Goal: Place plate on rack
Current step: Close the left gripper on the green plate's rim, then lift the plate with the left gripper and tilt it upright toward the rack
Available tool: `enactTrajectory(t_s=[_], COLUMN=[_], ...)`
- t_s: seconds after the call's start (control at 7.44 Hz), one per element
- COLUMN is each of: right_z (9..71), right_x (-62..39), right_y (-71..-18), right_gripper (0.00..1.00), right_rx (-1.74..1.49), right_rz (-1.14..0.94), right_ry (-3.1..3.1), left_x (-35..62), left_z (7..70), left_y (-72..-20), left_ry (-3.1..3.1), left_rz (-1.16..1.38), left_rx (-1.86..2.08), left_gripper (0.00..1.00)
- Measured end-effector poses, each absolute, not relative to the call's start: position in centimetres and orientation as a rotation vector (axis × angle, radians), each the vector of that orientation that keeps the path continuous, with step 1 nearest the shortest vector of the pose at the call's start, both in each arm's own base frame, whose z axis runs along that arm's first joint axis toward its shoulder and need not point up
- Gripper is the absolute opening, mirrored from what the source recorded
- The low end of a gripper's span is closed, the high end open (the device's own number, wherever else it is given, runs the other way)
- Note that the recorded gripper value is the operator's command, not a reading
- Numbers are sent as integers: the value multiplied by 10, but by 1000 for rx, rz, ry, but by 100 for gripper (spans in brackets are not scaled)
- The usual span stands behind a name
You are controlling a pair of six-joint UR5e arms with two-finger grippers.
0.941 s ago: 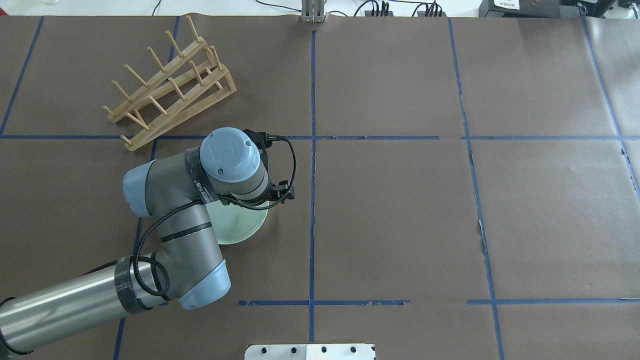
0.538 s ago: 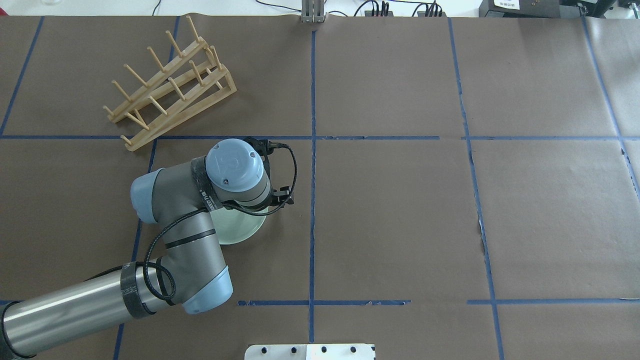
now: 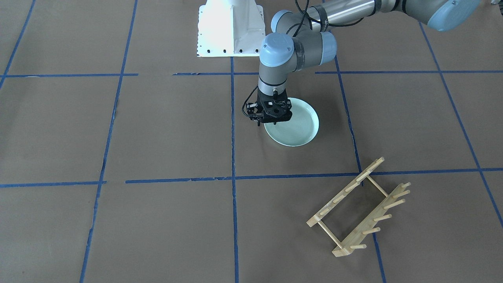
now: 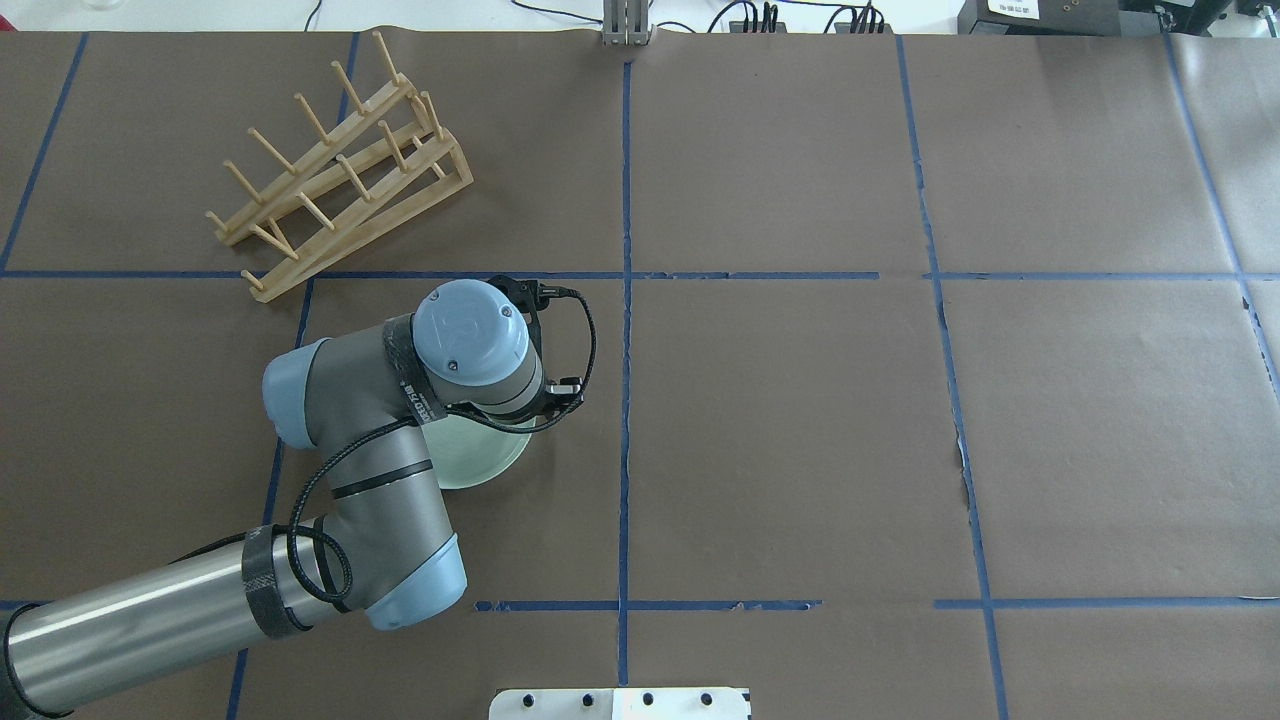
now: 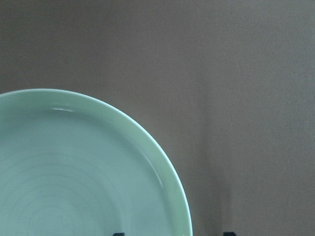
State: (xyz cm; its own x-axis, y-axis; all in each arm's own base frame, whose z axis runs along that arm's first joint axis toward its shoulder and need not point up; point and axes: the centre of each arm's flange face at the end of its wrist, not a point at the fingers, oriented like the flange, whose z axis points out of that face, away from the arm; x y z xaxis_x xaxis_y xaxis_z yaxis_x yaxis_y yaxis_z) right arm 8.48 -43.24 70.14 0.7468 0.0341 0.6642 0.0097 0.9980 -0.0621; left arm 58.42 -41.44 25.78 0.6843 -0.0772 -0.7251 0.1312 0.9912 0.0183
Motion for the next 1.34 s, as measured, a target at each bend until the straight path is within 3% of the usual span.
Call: enactTrajectory(t_s=[0.67, 1.34], right_z=[701, 701], right_x=[85, 85], right_y=[-432, -432], right_gripper=[100, 100], right_rx=[-63, -63], right_rz=[13, 13], right_ry=[-728, -728], left_x=[545, 329], left_z=[228, 114], left_y=[-420, -477], left_ry=[818, 926], left_rz=[-141, -356], left_rx=[90, 188], left_gripper=[0, 0])
